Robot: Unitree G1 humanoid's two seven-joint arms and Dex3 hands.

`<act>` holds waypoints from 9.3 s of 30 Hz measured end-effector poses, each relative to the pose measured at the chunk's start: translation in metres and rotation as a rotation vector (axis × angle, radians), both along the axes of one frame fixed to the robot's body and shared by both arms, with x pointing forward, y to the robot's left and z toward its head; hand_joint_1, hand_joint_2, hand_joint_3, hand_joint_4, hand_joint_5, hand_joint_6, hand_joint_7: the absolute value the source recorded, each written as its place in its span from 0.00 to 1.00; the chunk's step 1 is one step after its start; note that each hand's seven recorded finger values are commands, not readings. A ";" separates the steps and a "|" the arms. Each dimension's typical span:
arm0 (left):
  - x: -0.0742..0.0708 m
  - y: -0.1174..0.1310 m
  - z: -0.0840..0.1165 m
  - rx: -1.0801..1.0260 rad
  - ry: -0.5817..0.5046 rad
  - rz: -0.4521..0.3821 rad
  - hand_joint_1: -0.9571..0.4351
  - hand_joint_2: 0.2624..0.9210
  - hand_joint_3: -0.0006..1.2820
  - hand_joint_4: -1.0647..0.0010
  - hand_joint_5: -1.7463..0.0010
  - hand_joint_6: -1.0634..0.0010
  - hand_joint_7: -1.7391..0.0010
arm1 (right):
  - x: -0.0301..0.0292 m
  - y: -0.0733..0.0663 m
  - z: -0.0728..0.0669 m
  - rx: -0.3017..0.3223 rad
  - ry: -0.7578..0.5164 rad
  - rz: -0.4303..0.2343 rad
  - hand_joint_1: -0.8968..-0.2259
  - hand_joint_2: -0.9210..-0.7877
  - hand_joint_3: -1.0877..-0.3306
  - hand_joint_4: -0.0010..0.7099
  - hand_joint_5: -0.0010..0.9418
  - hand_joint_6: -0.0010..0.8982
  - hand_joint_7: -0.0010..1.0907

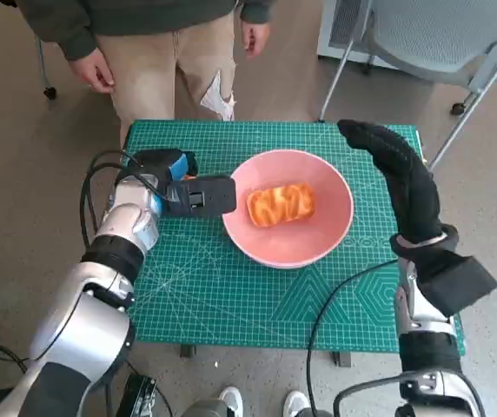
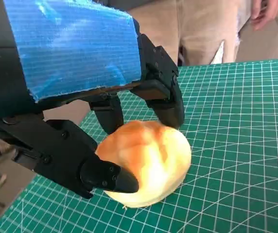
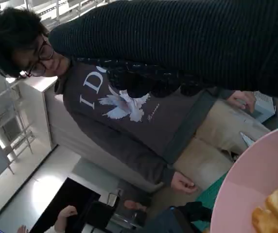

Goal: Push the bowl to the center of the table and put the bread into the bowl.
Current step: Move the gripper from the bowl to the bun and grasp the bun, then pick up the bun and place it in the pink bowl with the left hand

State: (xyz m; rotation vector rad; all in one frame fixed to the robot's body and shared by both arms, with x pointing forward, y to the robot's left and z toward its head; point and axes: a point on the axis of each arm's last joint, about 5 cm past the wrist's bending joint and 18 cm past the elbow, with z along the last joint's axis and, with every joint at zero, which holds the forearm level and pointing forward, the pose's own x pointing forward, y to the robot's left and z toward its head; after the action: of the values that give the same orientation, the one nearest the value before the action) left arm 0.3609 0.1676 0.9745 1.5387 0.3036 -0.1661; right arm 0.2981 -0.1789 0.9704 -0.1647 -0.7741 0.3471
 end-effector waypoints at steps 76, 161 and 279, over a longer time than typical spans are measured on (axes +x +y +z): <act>-0.046 0.019 0.101 -0.265 -0.535 -0.260 0.69 0.60 0.35 0.24 0.34 0.31 0.40 | 0.0108 0.008 0.002 -0.002 0.005 0.031 0.28 0.00 0.33 0.27 0.00 0.00 0.45; 0.004 0.007 0.015 -0.027 0.205 0.020 0.20 0.66 0.00 1.00 1.00 0.93 1.00 | 0.0029 -0.001 -0.002 -0.011 0.013 0.014 0.31 0.00 0.32 0.27 0.00 0.00 0.44; 0.002 0.021 0.027 -0.190 -0.326 -0.060 0.69 0.91 0.09 0.25 0.34 0.35 0.43 | 0.0019 -0.004 -0.004 -0.019 0.029 0.018 0.28 0.00 0.34 0.28 0.00 0.00 0.45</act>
State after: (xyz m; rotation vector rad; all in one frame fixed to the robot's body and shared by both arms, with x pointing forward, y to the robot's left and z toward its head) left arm 0.3631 0.1887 1.0015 1.3609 -0.0163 0.0107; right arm 0.3000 -0.1826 0.9666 -0.1699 -0.7441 0.3732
